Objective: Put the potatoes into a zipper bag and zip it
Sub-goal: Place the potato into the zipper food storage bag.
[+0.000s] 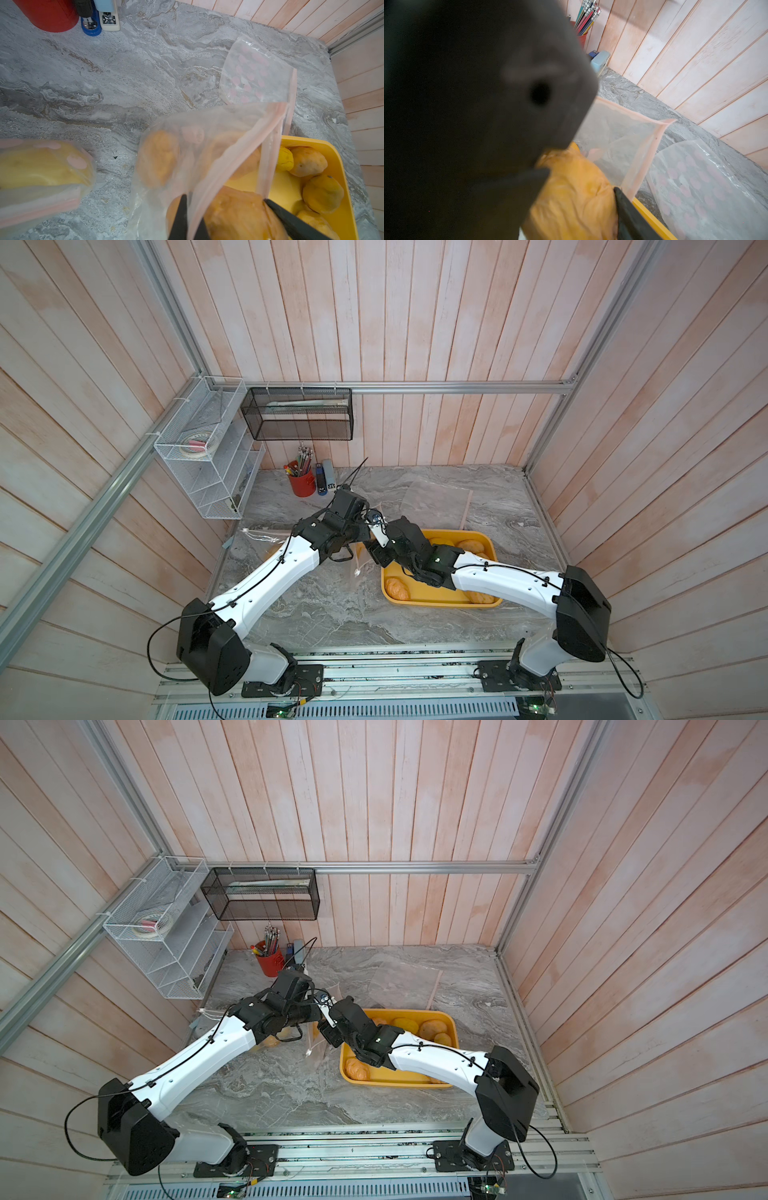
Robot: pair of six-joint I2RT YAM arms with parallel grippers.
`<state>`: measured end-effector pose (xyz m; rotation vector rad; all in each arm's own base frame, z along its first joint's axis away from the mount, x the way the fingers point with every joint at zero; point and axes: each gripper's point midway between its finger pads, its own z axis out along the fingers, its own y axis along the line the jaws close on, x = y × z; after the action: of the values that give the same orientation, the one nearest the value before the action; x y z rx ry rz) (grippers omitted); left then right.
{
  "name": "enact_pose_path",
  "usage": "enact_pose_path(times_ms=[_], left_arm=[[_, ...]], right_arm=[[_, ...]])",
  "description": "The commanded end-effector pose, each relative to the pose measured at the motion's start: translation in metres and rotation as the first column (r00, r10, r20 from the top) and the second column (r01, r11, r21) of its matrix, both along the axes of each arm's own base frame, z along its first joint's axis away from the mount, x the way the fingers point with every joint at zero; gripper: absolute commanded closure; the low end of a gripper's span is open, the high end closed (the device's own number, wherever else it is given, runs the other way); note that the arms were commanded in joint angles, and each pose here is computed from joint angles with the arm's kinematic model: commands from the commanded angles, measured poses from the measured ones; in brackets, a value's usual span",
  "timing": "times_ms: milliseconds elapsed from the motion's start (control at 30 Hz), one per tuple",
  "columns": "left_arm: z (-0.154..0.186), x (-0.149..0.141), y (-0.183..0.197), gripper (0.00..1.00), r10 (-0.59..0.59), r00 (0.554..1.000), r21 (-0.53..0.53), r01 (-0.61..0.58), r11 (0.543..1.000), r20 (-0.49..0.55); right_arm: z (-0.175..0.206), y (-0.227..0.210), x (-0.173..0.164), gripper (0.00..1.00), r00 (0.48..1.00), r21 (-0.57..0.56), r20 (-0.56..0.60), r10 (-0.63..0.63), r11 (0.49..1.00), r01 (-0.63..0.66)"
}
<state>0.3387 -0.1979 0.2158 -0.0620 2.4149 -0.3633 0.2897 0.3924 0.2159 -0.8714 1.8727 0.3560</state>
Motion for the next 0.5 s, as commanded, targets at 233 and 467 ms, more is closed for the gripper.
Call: enact_pose_path(times_ms=[233,467], left_arm=[[0.022,-0.005,-0.007,1.0,-0.022,0.998,-0.072,0.026,0.997,0.053],[0.019,-0.003,-0.004,1.0,-0.006,0.999,-0.065,0.009,0.998,0.048]], right_arm=[[0.012,-0.003,-0.015,0.18,0.995,0.109,-0.037,0.092,0.99,-0.087],[0.041,-0.021,-0.018,0.08,0.997,0.204,-0.025,0.073,0.977,-0.067]])
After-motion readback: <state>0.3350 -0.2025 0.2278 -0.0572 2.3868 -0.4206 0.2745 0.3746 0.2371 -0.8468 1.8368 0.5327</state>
